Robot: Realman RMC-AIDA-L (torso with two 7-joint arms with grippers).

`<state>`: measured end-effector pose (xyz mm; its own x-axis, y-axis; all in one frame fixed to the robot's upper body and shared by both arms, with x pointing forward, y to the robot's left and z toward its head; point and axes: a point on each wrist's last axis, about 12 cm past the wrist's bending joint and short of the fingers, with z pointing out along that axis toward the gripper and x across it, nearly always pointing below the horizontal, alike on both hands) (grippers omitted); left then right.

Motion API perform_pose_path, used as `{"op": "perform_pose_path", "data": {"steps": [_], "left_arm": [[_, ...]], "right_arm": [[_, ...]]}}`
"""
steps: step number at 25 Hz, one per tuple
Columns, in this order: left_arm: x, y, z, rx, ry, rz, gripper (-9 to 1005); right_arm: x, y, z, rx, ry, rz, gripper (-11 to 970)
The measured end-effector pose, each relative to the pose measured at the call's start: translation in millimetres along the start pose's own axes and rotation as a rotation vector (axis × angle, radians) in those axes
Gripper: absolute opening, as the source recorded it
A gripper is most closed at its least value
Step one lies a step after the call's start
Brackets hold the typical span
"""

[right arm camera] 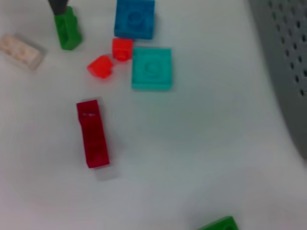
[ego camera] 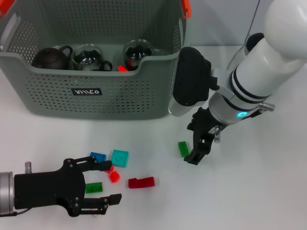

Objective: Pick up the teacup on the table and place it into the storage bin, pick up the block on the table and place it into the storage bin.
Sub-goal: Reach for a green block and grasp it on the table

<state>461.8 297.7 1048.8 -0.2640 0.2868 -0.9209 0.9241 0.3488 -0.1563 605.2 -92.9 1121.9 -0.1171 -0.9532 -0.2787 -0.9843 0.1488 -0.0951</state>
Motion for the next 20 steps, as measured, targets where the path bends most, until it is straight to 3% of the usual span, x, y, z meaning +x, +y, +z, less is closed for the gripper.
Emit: {"op": "perform_pose_path", "data": {"steps": [15, 20], "left_arm": [[3, -2.4, 0, 0.0, -0.002, -0.019, 825], [5, -1.8, 0, -0.003, -0.001, -0.028, 825]], "right_arm": [[-1, 2.2, 18, 0.027, -0.014, -0.004, 928], [-2, 3.9, 23, 0.023, -0.019, 0.001, 886]]}}
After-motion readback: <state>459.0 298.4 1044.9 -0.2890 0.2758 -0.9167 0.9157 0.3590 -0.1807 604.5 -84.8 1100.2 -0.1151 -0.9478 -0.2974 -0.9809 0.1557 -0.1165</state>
